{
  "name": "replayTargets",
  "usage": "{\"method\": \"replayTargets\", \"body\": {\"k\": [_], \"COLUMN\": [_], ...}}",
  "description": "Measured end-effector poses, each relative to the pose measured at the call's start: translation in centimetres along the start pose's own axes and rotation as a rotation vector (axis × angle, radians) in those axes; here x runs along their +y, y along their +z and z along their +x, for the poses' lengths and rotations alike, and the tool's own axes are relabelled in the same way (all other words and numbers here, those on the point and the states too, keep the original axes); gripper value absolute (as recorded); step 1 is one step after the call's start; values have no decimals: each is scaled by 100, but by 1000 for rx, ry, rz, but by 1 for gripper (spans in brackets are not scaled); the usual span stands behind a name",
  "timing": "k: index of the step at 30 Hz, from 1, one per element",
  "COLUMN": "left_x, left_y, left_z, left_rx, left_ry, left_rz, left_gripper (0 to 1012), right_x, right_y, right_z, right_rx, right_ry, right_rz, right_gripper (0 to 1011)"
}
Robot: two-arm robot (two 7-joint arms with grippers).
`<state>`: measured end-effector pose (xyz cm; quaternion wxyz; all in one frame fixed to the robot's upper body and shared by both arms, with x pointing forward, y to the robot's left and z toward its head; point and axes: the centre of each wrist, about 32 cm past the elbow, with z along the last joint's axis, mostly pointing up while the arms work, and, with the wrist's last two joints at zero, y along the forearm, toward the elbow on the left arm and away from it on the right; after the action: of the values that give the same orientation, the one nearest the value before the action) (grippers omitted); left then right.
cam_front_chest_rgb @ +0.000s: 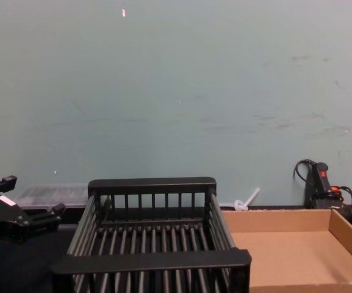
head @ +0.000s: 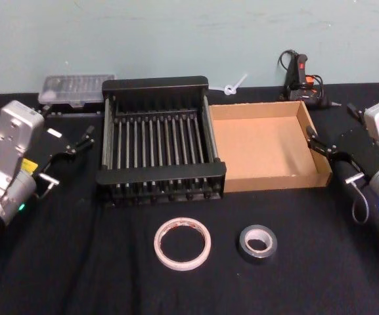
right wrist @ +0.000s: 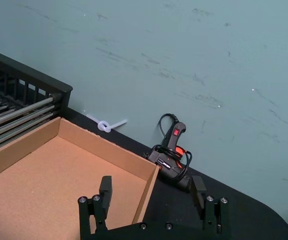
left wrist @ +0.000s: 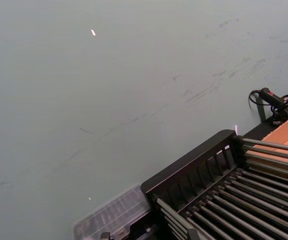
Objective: Pick up the white tape and place it into the black box , Pick up the silver tape and place it into the brown box.
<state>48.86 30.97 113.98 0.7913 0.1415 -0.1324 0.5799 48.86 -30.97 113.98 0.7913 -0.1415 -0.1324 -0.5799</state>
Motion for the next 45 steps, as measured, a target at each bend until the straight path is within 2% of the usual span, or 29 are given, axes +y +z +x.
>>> {"method": "replayTargets", "body": {"k": [45], "left_x": [0], "left_y": [0], "left_z": [0], "left_rx": [0], "left_ry": [0], "left_rz": [0], "left_gripper": [1001], "right_x": [0], "right_y": [0], "right_z": [0], "right_rx": [0], "right_ry": [0], "right_rz": [0], "right_gripper": [1002]}}
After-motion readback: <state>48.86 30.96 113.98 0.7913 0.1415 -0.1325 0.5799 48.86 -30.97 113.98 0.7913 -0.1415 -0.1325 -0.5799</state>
